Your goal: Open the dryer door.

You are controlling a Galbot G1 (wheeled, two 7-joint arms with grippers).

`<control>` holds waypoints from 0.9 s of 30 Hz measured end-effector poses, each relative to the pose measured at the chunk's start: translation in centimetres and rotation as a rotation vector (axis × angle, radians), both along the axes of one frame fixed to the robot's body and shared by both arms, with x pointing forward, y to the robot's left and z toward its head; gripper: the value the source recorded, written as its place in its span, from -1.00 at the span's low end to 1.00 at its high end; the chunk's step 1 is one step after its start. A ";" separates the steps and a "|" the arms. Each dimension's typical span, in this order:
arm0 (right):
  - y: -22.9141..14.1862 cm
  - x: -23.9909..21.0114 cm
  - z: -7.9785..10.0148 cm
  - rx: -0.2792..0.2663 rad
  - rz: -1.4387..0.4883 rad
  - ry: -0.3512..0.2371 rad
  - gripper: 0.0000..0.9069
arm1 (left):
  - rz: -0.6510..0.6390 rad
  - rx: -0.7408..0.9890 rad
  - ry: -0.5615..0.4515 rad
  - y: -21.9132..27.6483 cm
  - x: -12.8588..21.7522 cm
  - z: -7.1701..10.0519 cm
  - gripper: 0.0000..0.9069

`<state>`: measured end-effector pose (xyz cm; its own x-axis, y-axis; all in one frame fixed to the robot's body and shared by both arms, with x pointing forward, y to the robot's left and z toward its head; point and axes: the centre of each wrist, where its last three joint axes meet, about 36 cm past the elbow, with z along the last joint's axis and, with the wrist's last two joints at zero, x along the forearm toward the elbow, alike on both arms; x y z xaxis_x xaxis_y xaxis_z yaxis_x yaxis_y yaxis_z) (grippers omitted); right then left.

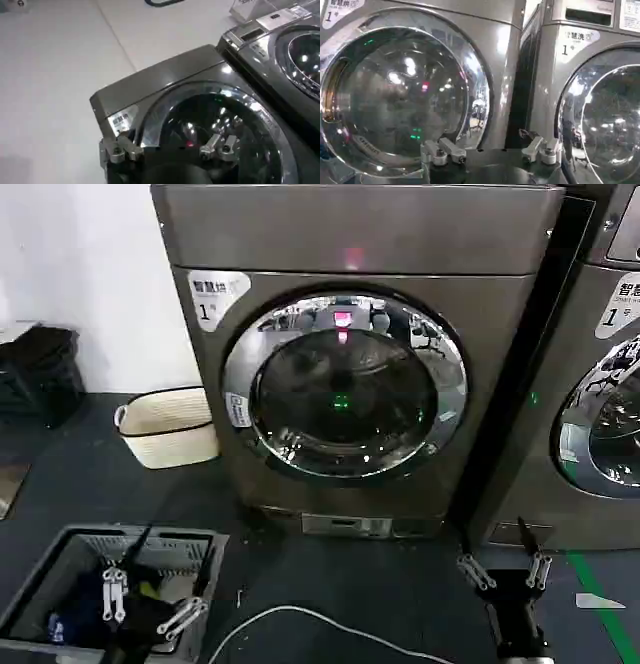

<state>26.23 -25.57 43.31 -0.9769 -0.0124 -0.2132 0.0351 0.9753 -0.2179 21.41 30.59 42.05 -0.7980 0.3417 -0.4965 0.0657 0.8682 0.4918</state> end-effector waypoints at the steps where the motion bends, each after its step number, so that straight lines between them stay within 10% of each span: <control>1: -0.1 0.3 -0.1 -0.007 0.006 0.002 1.00 | 0.000 0.000 0.001 0.0 0.0 0.0 1.00; 27: -0.1 13.9 -1.1 -0.118 0.535 -0.009 1.00 | -0.026 0.005 0.013 -0.4 -0.1 0.9 1.00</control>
